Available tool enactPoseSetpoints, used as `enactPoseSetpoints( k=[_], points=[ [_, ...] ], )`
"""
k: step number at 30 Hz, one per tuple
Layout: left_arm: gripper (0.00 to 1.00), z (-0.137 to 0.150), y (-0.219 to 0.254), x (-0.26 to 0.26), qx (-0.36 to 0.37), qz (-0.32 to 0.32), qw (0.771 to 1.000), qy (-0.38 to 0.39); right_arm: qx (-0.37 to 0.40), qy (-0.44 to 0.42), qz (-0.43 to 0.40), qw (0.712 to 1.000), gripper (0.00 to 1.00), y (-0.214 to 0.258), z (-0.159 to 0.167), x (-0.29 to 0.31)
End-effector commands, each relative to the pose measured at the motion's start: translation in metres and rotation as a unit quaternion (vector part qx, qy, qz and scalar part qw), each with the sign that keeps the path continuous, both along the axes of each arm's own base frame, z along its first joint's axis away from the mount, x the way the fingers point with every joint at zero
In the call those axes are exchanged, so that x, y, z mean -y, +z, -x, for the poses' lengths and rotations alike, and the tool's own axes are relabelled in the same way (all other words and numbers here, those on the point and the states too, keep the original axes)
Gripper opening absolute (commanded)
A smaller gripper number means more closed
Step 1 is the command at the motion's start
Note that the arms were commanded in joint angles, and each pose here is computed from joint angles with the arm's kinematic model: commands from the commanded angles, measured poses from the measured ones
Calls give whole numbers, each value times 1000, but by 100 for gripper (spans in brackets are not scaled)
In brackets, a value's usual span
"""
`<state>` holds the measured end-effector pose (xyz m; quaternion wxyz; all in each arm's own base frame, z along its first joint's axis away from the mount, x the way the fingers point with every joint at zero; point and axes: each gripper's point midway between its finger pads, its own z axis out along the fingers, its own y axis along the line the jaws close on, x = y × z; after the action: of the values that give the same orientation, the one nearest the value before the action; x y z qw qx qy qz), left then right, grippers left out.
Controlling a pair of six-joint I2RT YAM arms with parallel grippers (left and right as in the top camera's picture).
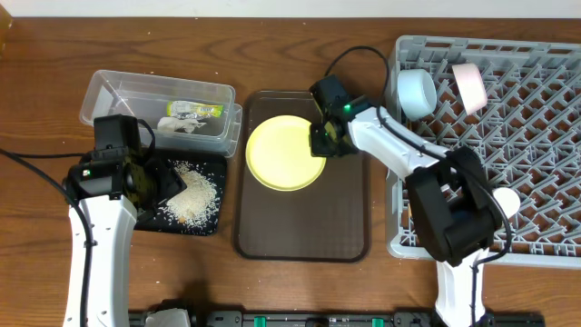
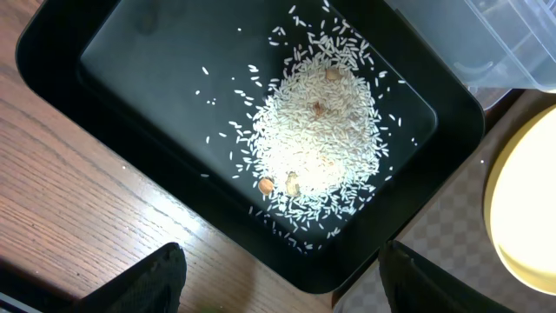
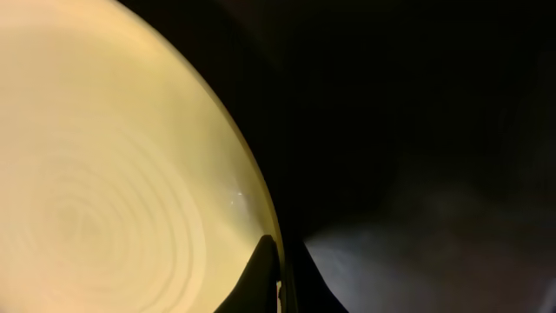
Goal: Sort waste into correct bins and load items into the dishwasher rack
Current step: 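Reach the right gripper to the yellow plate edge and grasp it, then lift the yellow plate into the rack and stand it upright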
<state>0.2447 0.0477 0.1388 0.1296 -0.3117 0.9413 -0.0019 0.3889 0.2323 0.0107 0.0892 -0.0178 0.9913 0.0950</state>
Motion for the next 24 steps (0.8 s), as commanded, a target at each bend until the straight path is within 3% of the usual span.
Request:
enactPoseSetpoints(
  k=[1,8,13,19,24],
  points=[
    [74,2,-1,-2,-2,-1,1000,6,37,-13,1,999,1,34,-16,21],
    [74,2,-1,-2,-3,-1,1000,6,138,-17,-15,990,1,133,-31,67],
    [74,2,-1,-2,-2,-1,1000,6,217,-52,27,974,1,202,-28,131],
    [74,2,-1,-2,-2,-1,1000,6,280,-116,168,938,1,262,-4,225],
    [74,2,-1,-2,-2,-1,1000,6,274,-196,331,882,1,294,33,302]
  ],
)
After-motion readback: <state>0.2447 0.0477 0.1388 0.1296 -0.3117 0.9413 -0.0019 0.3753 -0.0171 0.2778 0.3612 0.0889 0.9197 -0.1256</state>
